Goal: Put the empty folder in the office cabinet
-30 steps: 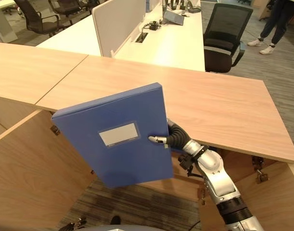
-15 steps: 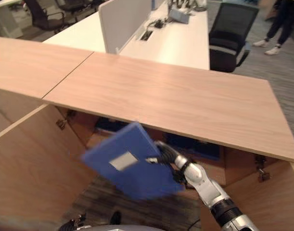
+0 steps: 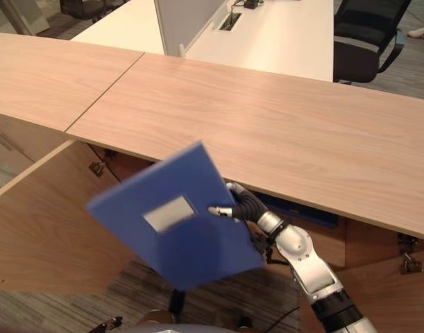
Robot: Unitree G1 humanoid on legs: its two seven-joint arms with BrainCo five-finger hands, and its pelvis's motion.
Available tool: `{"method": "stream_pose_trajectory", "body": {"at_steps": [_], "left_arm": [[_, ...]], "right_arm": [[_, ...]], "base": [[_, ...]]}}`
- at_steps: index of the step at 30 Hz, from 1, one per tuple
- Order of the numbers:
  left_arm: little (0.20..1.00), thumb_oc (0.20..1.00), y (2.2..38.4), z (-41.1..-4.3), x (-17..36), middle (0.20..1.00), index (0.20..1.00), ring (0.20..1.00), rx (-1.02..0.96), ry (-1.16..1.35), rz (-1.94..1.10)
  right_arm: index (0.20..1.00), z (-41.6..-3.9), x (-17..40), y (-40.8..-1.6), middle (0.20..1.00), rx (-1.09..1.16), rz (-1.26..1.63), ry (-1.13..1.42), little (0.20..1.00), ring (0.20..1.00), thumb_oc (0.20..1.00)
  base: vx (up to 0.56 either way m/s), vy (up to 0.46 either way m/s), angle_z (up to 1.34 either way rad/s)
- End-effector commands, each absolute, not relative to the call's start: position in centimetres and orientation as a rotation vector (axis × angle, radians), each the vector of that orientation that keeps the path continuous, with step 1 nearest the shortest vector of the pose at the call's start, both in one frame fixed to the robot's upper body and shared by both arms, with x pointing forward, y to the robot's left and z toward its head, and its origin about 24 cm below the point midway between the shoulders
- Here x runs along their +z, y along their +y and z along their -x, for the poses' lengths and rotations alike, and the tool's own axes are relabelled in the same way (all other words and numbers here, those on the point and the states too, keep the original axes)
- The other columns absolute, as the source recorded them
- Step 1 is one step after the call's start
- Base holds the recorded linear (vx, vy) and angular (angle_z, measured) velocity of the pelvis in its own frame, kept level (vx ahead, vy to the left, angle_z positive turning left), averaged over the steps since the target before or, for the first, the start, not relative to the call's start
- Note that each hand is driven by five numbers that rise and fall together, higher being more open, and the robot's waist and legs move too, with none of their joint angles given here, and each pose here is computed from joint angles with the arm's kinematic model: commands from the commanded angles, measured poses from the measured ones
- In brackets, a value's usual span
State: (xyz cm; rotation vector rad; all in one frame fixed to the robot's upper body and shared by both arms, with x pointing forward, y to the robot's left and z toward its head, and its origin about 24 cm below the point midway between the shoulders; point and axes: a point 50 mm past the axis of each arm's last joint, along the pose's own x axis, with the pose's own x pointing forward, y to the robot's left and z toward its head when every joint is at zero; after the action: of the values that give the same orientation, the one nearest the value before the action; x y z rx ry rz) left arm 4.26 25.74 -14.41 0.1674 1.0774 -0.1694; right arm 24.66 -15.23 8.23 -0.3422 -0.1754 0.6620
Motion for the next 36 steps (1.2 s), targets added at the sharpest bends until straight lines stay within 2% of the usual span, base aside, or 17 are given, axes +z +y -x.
{"method": "stream_pose_trajectory", "body": {"at_steps": [1, 5, 25, 33, 36], "left_arm": [[1.0, 1.0, 26.6, -5.3, -14.0, 1.0, 1.0, 1.0, -0.194, 1.057, -0.224], [1.0, 1.0, 26.1, -6.9, -13.9, 1.0, 1.0, 1.0, -0.179, 1.007, -0.215], [1.0, 1.0, 26.5, -7.2, -13.9, 1.0, 1.0, 1.0, -0.181, 1.024, -0.235], [1.0, 1.0, 26.7, -7.5, -13.7, 1.0, 1.0, 1.0, -0.195, 1.018, -0.259], [1.0, 1.0, 26.9, -7.6, -13.6, 1.0, 1.0, 1.0, -0.201, 1.017, -0.272]], "right_arm": [[0.2, -25.1, 12.6, -14.1, 0.2, 0.687, 0.268, -0.408, 0.2, 0.2, 0.2], [0.2, -25.3, 10.8, -13.9, 0.2, 0.7, 0.303, -0.32, 0.2, 0.2, 0.2], [0.2, -24.6, 3.6, -14.1, 0.2, 0.753, 0.331, 0.011, 0.2, 0.2, 0.2], [0.2, -24.3, 2.5, -13.6, 0.2, 0.773, 0.225, 0.074, 0.2, 0.2, 0.2], [0.2, -24.1, 1.9, -13.0, 0.2, 0.79, 0.088, 0.118, 0.2, 0.2, 0.2]], "base": [[0.0, 0.0, 0.0], [0.0, 0.0, 0.0], [0.0, 0.0, 0.0], [0.0, 0.0, 0.0], [0.0, 0.0, 0.0]]}}
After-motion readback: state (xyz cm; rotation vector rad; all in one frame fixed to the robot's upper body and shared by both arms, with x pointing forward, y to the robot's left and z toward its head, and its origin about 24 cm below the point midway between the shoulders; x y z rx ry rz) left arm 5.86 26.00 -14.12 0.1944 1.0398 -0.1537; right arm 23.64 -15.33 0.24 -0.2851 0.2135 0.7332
